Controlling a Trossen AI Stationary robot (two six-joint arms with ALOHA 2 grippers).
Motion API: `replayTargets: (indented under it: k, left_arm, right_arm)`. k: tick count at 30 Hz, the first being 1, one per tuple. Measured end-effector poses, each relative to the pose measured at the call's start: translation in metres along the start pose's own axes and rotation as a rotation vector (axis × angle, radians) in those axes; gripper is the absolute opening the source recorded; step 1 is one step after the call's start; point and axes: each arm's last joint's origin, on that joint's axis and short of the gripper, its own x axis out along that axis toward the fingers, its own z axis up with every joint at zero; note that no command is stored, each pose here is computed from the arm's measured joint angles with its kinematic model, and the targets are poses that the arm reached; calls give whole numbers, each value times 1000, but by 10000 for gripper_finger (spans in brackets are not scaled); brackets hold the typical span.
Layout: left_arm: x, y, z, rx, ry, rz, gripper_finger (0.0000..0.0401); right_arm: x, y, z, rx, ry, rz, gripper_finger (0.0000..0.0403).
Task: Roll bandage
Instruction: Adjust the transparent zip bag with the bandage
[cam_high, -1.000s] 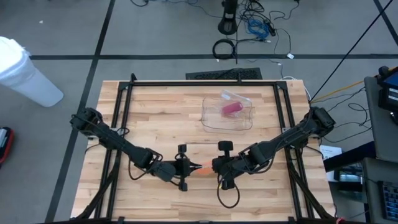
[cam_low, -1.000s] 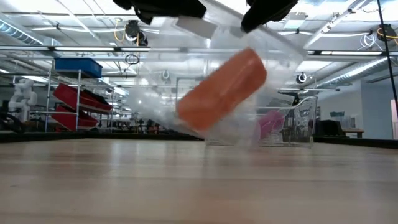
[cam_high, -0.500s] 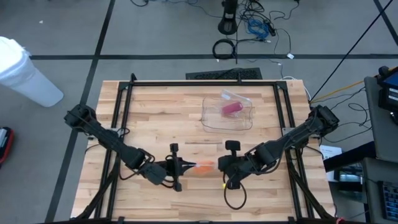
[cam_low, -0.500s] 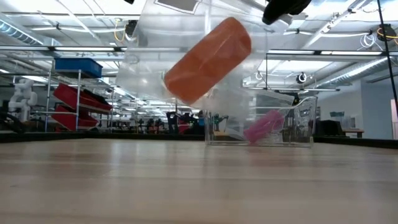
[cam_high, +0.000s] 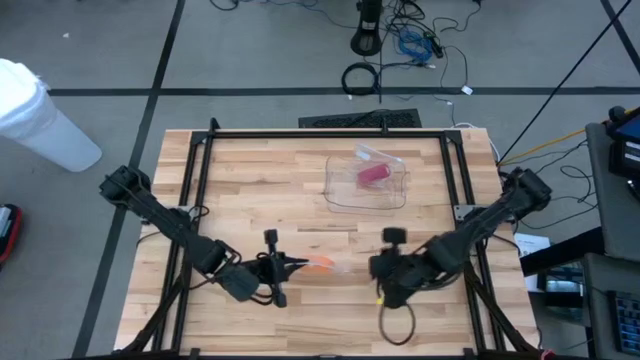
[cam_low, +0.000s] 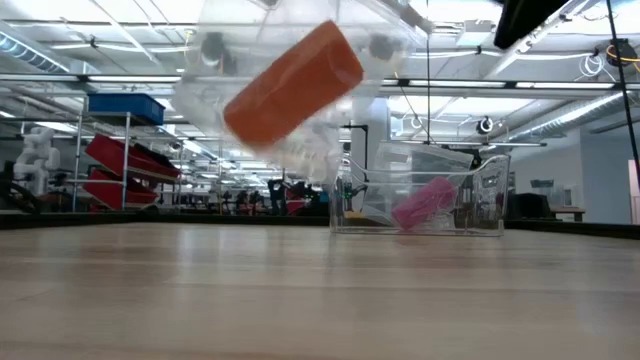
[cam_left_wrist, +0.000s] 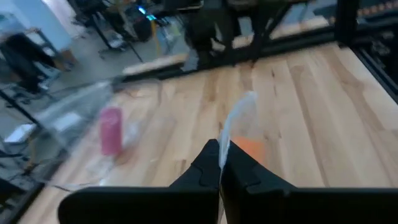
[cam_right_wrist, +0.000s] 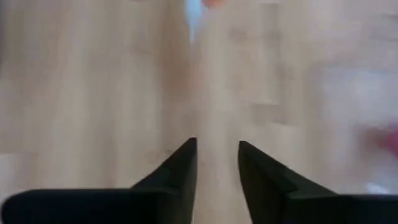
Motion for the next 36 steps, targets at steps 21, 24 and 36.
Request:
replayTargets:
  k: [21,24,36]
  left_arm:
    - [-33,13,31,-200,-171,230,0]
    - [-33,14,32,-205,-179,230,0]
    - [-34,14,34,-168,-187,208,0]
  right_arm:
    - [79,0,-61,265,-920,-14,160]
    - [88,-19,-59,253,-951,74,160]
    - [107,-46,-17,191,-949,291,160]
